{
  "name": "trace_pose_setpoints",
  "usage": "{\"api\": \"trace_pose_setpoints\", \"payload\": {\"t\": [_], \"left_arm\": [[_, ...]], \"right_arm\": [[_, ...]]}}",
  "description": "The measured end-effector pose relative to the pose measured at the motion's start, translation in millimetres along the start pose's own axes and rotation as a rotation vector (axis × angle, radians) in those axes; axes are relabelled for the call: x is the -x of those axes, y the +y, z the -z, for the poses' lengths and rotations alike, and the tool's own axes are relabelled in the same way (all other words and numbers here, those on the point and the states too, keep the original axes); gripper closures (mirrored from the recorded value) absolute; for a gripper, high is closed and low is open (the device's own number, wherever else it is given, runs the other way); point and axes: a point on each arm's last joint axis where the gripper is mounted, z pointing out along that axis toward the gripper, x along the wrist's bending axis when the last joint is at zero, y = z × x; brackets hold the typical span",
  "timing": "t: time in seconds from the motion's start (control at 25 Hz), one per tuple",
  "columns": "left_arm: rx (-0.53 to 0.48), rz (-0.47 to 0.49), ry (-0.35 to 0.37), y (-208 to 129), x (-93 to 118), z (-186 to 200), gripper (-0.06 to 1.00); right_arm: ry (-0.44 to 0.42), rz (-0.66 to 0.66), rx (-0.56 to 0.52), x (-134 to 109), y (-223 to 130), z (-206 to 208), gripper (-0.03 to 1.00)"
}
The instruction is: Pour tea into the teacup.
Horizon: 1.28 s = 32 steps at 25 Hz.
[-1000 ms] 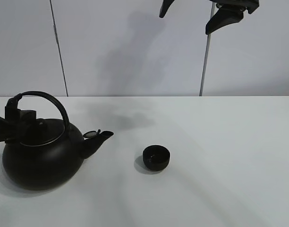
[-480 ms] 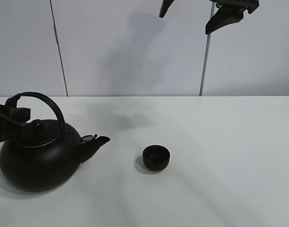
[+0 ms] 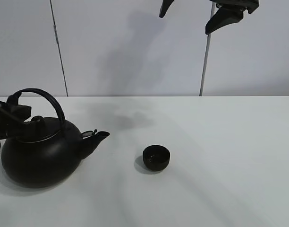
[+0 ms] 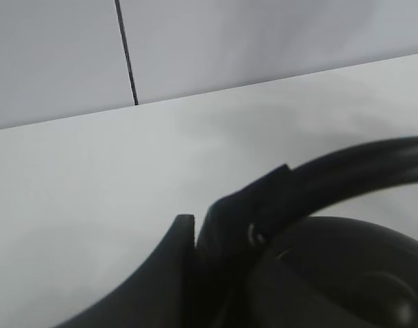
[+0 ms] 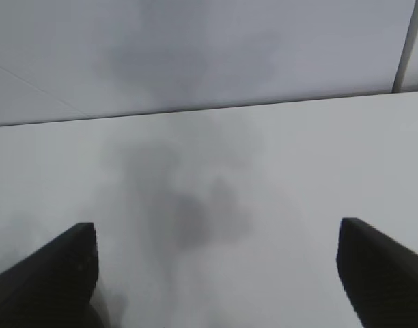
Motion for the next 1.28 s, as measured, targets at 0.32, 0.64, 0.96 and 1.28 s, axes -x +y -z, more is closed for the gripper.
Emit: {"api": "trace_pose_setpoints", "payload": {"t": [0.32,0.64,0.96,1.28], "left_arm": [[0.015,-0.021,-0.044,14,2,-11,0.84],[0.082,-0.056,-0.073,43,5,-27,0.84],[0.054,-0.127,-0.130,60,8,-42,0.84],[0.024,-0.174,-0.162,73,18,-54,0.84]], "right_arm": [[0.000,0.000,0.000,0,0,0,0.31],[0.000,0.000,0.000,0,0,0,0.31],[0.000,0.000,0.000,0,0,0,0.31],[0.000,0.000,0.000,0,0,0,0.31]]}}
